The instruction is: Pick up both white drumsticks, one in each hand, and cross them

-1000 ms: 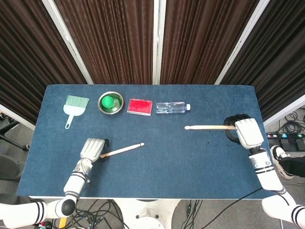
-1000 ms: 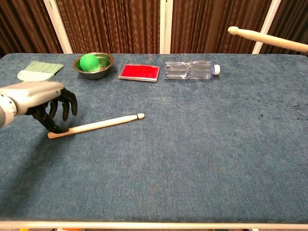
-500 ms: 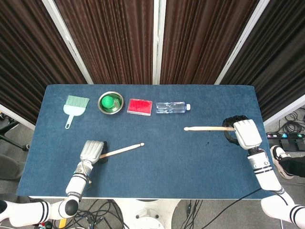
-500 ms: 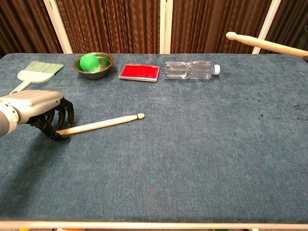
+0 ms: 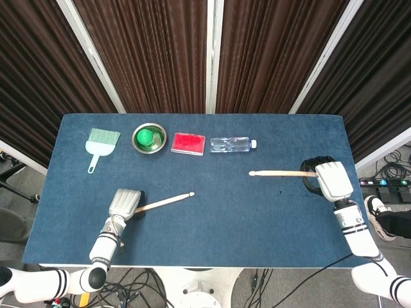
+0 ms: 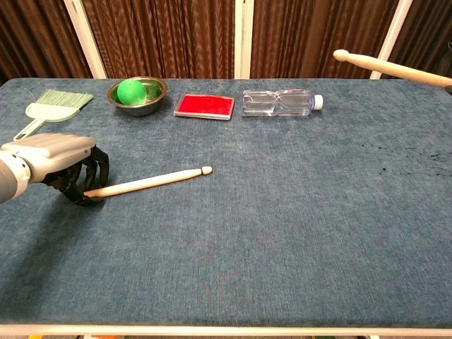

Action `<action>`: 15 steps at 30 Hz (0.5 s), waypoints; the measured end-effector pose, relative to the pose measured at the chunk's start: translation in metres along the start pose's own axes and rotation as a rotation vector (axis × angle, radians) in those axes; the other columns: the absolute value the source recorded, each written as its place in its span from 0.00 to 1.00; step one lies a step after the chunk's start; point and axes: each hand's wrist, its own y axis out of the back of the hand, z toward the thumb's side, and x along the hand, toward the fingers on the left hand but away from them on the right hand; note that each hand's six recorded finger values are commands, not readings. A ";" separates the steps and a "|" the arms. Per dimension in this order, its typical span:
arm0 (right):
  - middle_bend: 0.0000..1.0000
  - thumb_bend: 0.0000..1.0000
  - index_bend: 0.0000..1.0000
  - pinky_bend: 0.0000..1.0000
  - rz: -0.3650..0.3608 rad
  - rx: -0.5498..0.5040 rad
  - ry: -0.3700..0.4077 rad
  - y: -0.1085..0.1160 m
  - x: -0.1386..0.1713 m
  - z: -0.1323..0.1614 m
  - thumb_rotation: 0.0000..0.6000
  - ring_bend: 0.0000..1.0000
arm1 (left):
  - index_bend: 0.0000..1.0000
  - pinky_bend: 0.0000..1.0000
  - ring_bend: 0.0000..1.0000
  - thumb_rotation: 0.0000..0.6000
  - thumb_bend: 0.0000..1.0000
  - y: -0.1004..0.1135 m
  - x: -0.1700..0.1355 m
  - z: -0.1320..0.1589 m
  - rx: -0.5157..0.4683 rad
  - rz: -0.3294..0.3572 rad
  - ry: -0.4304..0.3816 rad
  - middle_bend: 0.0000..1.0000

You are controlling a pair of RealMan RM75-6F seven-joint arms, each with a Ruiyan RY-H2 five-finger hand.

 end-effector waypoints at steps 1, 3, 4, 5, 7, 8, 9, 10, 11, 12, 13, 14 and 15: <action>0.63 0.76 0.70 0.40 0.001 0.000 0.000 0.000 0.000 0.000 1.00 0.39 | 0.46 0.70 0.58 0.87 0.32 -0.001 0.000 0.000 0.002 -0.002 0.000 0.55; 0.63 0.76 0.70 0.40 0.001 0.000 0.000 -0.001 0.000 0.000 1.00 0.39 | 0.47 0.70 0.58 0.87 0.33 -0.002 0.000 0.000 0.005 -0.005 -0.001 0.55; 0.63 0.76 0.70 0.40 0.001 0.000 0.000 -0.001 0.000 0.000 1.00 0.39 | 0.47 0.70 0.58 0.88 0.33 -0.002 0.000 0.000 0.005 -0.006 -0.001 0.56; 0.63 0.76 0.70 0.40 0.002 0.000 0.000 -0.001 0.000 0.000 1.00 0.39 | 0.48 0.70 0.58 0.88 0.34 -0.002 0.000 0.000 0.004 -0.007 -0.002 0.56; 0.63 0.76 0.70 0.40 0.002 0.000 0.000 -0.001 0.000 0.000 1.00 0.39 | 0.49 0.70 0.58 0.92 0.36 -0.002 0.000 0.000 0.007 -0.006 -0.002 0.56; 0.63 0.76 0.70 0.40 0.003 0.000 -0.001 -0.001 0.000 0.000 1.00 0.39 | 0.49 0.70 0.58 0.95 0.36 -0.003 0.001 0.000 0.007 -0.006 -0.003 0.57; 0.63 0.76 0.70 0.40 0.004 0.000 -0.002 -0.002 0.000 0.000 1.00 0.39 | 0.50 0.70 0.59 0.98 0.37 -0.003 0.001 0.000 0.006 -0.006 -0.005 0.58; 0.63 0.76 0.70 0.40 0.006 -0.001 -0.002 -0.002 0.000 0.000 1.00 0.39 | 0.51 0.70 0.59 1.00 0.38 -0.002 0.001 0.000 0.005 -0.005 -0.007 0.58; 0.63 0.76 0.70 0.40 0.008 0.000 -0.003 -0.003 0.001 0.000 1.00 0.39 | 0.52 0.70 0.60 1.00 0.38 -0.002 0.001 0.001 0.002 -0.002 -0.009 0.59; 0.63 0.76 0.70 0.40 0.009 0.000 -0.004 -0.003 0.001 0.000 1.00 0.39 | 0.53 0.70 0.60 1.00 0.39 -0.001 0.001 0.001 0.000 0.003 -0.012 0.60; 0.63 0.76 0.70 0.40 0.009 0.000 -0.005 -0.003 0.001 -0.001 1.00 0.39 | 0.55 0.70 0.61 1.00 0.40 -0.001 0.001 0.001 -0.002 0.005 -0.014 0.61; 0.63 0.76 0.70 0.40 0.010 -0.002 -0.008 -0.004 0.002 -0.001 1.00 0.39 | 0.55 0.70 0.61 1.00 0.40 0.000 0.001 0.001 -0.008 0.010 -0.019 0.61; 0.63 0.76 0.70 0.40 0.011 -0.003 -0.010 -0.004 0.003 -0.001 1.00 0.39 | 0.57 0.70 0.62 1.00 0.41 0.001 0.001 0.001 -0.015 0.014 -0.023 0.63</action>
